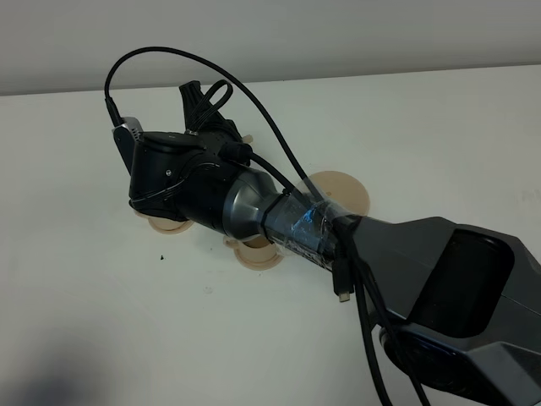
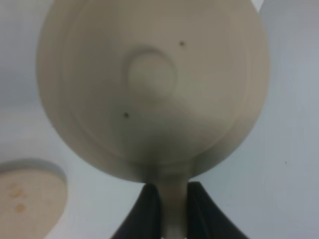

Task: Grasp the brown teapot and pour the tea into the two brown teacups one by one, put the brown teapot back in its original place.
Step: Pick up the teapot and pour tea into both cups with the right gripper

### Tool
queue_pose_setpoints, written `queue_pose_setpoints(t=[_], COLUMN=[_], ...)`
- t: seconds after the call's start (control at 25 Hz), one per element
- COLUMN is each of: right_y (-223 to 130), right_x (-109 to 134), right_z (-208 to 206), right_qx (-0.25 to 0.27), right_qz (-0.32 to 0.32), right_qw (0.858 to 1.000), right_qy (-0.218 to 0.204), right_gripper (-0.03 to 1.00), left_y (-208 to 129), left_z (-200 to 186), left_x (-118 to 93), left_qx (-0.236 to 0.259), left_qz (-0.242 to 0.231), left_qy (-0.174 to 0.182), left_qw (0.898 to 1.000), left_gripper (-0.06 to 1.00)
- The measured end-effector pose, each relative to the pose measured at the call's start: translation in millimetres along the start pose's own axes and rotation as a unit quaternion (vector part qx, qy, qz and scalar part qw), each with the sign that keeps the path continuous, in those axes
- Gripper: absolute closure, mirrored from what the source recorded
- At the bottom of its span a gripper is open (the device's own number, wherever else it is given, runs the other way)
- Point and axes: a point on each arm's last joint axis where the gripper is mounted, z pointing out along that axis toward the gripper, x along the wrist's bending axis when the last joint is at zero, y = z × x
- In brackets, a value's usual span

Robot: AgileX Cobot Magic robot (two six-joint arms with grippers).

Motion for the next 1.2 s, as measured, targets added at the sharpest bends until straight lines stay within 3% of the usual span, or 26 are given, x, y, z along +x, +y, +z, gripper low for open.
queue_pose_setpoints(t=[1.2], right_y=[-1.4], right_x=[0.2], right_z=[0.0], right_qx=[0.008], right_qz=[-0.002], right_qw=[1.000], right_qy=[0.001], right_gripper=[0.84], left_y=[0.0], left_z=[0.0], left_x=[0.0], left_qx=[0.000], left_qz=[0.000], left_qy=[0.000], left_qw=[1.000], left_gripper=[0.58])
